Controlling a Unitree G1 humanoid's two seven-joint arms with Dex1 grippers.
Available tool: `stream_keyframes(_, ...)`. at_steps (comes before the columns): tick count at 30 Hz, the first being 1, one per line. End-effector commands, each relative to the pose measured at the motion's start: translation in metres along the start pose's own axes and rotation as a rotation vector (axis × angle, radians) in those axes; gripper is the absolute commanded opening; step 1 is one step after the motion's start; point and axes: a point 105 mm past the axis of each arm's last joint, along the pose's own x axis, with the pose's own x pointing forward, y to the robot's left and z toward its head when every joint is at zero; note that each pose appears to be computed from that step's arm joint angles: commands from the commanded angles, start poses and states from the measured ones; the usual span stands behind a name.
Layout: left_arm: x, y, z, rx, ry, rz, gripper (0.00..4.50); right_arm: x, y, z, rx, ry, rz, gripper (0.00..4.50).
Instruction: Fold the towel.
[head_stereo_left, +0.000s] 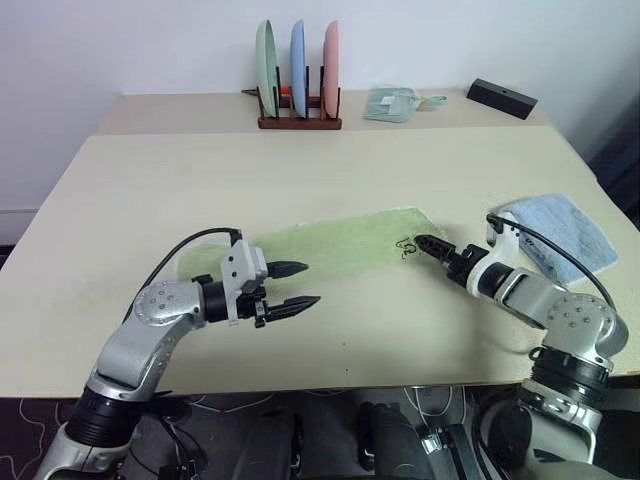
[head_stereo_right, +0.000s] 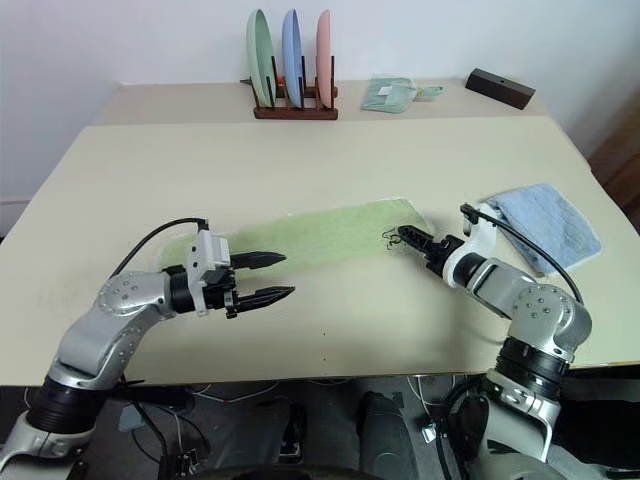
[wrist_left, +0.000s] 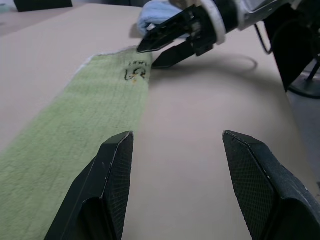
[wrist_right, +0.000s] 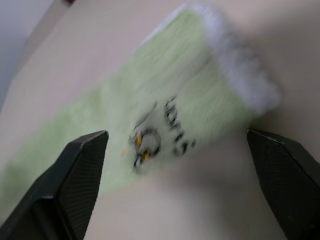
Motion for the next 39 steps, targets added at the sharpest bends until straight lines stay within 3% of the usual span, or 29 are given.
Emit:
stream_keyframes(1,0.001,-0.003,0.008,0.024,-0.025,-0.001,2.9,0.008,-0.002,0.012,0.084,-0.062,-0.037,4.48)
stream_keyframes(4,0.0,0.003,0.007,0.016,-0.03,0.044,2.9,0.019,-0.006,0.014,0.112,-0.07,-0.077,3.68)
stream_keyframes(11,-0.006,0.007,0.002,0.009,-0.023,0.106,2.9,0.026,-0.009,0.028,0.125,-0.13,-0.11,0.05)
stream_keyframes(17,-0.009,0.008,-0.001,0.009,-0.022,0.141,2.9,-0.01,-0.021,0.054,0.098,-0.257,-0.129,0.02)
stream_keyframes(23,-0.006,0.014,-0.003,-0.002,-0.028,0.138,2.9,-0.061,-0.057,0.071,0.038,-0.341,-0.254,0.02)
stream_keyframes(26,-0.002,0.015,-0.005,0.001,-0.024,0.11,2.9,-0.068,-0.044,0.081,-0.147,-0.345,-0.244,0.02)
stream_keyframes(31,0.003,0.02,-0.003,0.011,-0.031,0.095,2.9,-0.05,0.015,0.082,-0.612,-0.303,-0.122,0.02)
stream_keyframes(33,0.004,0.021,-0.003,0.017,-0.031,0.093,2.9,-0.043,0.032,0.076,-0.747,-0.273,-0.061,0.02)
stream_keyframes(35,0.005,0.023,-0.003,0.023,-0.031,0.097,2.9,-0.032,0.059,0.053,-0.942,-0.181,0.062,0.02)
stream_keyframes(37,0.004,0.023,-0.002,0.027,-0.03,0.101,2.9,-0.022,0.074,0.02,-1.175,-0.055,0.163,0.02)
stream_keyframes(39,0.002,0.023,-0.003,0.027,-0.029,0.118,2.9,-0.015,0.07,-0.019,-1.378,0.1,0.247,0.02)
